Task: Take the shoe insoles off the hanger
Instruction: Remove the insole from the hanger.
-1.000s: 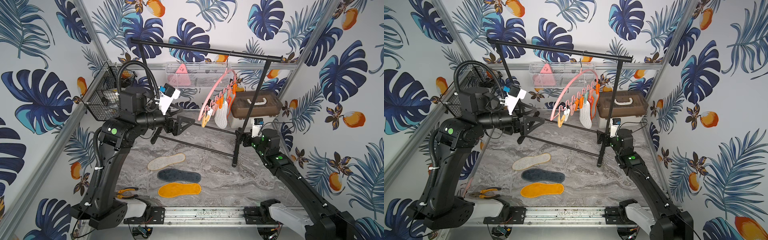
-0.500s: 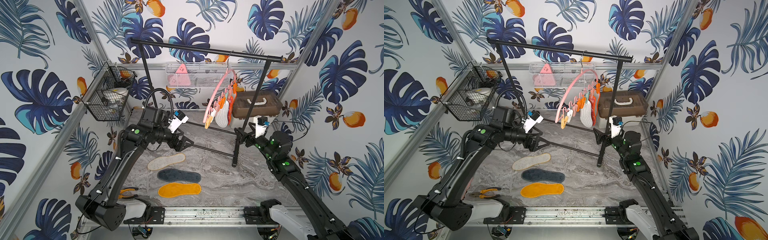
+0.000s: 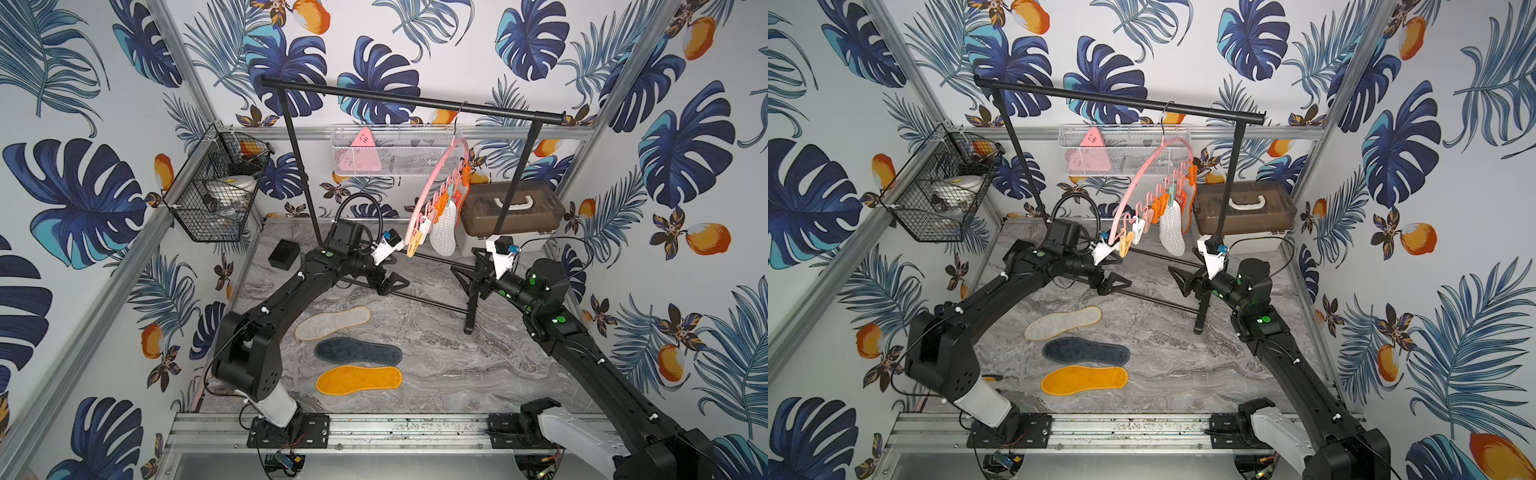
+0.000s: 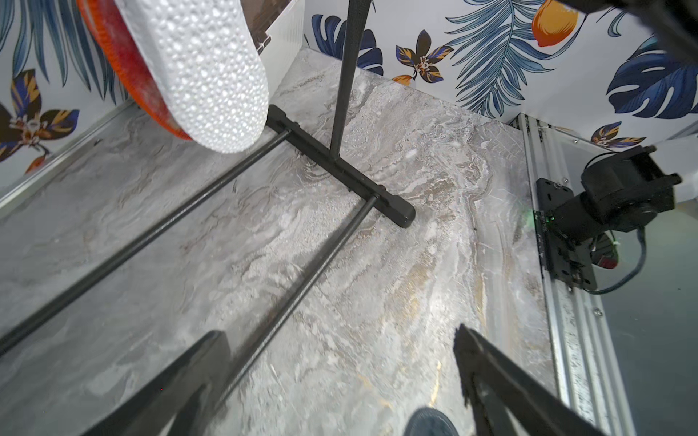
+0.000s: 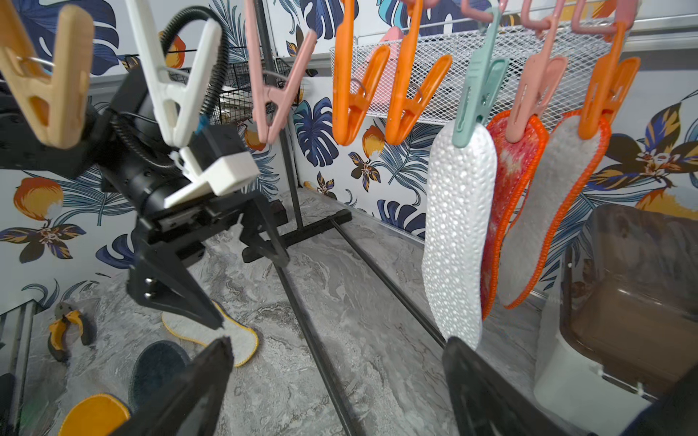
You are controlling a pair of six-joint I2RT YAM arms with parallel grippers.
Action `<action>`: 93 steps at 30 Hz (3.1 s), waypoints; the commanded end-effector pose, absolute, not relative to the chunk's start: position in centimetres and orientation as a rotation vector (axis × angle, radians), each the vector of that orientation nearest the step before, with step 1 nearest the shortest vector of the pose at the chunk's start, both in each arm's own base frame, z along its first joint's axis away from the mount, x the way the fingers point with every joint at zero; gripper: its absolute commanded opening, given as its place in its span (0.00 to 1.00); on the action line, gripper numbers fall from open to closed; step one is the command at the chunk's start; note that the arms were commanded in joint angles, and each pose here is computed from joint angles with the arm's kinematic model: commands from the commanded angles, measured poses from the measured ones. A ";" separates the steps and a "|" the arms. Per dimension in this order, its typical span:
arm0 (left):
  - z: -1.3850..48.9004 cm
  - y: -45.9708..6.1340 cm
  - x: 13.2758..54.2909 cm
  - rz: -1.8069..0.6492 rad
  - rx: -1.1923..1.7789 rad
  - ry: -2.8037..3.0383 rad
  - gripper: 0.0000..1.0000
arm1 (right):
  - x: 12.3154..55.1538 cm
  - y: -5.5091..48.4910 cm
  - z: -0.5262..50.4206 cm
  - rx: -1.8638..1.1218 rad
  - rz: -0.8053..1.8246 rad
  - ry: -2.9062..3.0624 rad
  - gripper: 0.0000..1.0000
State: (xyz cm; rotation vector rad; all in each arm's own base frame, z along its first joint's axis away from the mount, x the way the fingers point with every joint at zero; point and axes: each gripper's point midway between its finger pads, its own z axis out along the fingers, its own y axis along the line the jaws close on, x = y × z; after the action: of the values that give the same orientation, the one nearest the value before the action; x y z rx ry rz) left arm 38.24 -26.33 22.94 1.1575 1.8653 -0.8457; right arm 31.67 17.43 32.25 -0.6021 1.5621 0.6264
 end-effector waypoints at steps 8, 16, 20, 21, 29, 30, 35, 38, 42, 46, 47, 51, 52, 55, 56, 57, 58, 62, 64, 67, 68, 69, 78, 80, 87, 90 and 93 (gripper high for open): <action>21.8 -30.8 45.8 -0.993 1.160 1.681 0.99 | 29.9 16.0 32.8 -0.528 0.597 1.560 0.91; 21.2 -32.5 49.6 -1.117 1.079 1.620 0.99 | 28.9 15.9 33.2 -0.525 0.618 1.573 0.91; 21.6 -33.2 50.7 -1.200 1.039 1.574 0.98 | 28.7 15.9 33.5 -0.528 0.614 1.571 0.91; 21.9 -33.4 50.6 -1.241 1.034 1.546 0.97 | 28.7 15.9 33.5 -0.532 0.612 1.572 0.91; 25.2 -34.2 50.5 -1.404 0.974 1.392 0.92 | 28.6 15.8 33.7 -0.555 0.589 1.588 0.91; 25.0 -34.3 50.8 -1.387 0.975 1.409 0.91 | 28.5 15.8 33.7 -0.558 0.586 1.587 0.91; 24.0 -34.6 51.4 -1.319 0.996 1.478 0.85 | 28.3 15.7 34.2 -0.561 0.581 1.580 0.91; 24.5 -35.2 50.3 -1.348 1.031 1.470 0.77 | 28.3 15.7 34.2 -0.564 0.581 1.580 0.91; 26.0 -35.6 49.3 -1.421 1.022 1.432 0.57 | 28.3 15.7 34.4 -0.562 0.577 1.582 0.91; 27.4 -35.4 48.5 -1.475 1.002 1.363 0.42 | 28.2 15.7 34.4 -0.564 0.577 1.587 0.91; 27.7 -35.4 48.3 -1.480 1.005 1.359 0.39 | 28.2 15.7 34.3 -0.565 0.580 1.590 0.91; 27.6 -35.6 48.2 -1.466 1.006 1.389 0.26 | 28.1 15.7 34.1 -0.563 0.588 1.600 0.92; 27.6 -35.6 48.3 -1.460 1.005 1.396 0.25 | 28.2 15.7 34.1 -0.560 0.589 1.600 0.92; 27.7 -35.5 48.1 -1.452 1.013 1.399 0.21 | 28.2 15.7 34.0 -0.553 0.590 1.604 0.92; 27.7 -35.4 47.9 -1.453 1.013 1.400 0.17 | 28.3 15.7 34.0 -0.549 0.590 1.606 0.92; 27.8 -35.4 47.8 -1.457 1.014 1.399 0.15 | 28.4 15.7 33.9 -0.548 0.589 1.608 0.92; 27.8 -35.4 47.6 -1.462 1.017 1.399 0.13 | 28.3 15.7 34.0 -0.548 0.592 1.608 0.92; 28.3 -34.8 46.3 -1.487 1.032 1.372 0.10 | 28.2 15.9 34.1 -0.557 0.604 1.601 0.92; 28.7 -34.4 45.7 -1.494 1.036 1.355 0.05 | 28.2 15.9 34.1 -0.559 0.606 1.607 0.92; 29.1 -33.8 45.1 -1.489 1.039 1.352 0.05 | 28.4 15.9 34.1 -0.554 0.610 1.616 0.92; 29.2 -33.5 44.9 -1.487 1.037 1.353 0.05 | 28.5 15.9 34.1 -0.548 0.613 1.620 0.92; 29.4 -33.3 44.6 -1.488 1.043 1.348 0.04 | 28.6 16.0 34.2 -0.542 0.618 1.619 0.92; 32.0 -30.7 41.8 -1.468 1.035 1.333 0.05 | 30.1 17.2 36.4 -0.509 0.724 1.635 0.94; 32.2 -30.4 41.0 -1.459 1.038 1.331 0.05 | 30.3 17.3 36.8 -0.511 0.733 1.628 0.94; 32.1 -30.0 39.8 -1.444 1.018 1.359 0.06 | 30.6 17.5 37.6 -0.513 0.736 1.616 0.94; 31.8 -30.0 39.5 -1.442 1.009 1.376 0.06 | 30.5 17.4 37.6 -0.520 0.726 1.623 0.95; 31.5 -30.1 38.9 -1.445 1.011 1.393 0.06 | 30.4 17.4 37.4 -0.530 0.720 1.634 0.95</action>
State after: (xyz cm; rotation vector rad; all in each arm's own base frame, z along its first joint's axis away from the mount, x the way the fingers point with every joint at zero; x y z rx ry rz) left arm 39.36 -30.04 31.28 0.9921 1.4100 -1.4668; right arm 30.67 17.30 37.69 -0.5112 1.6139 0.7220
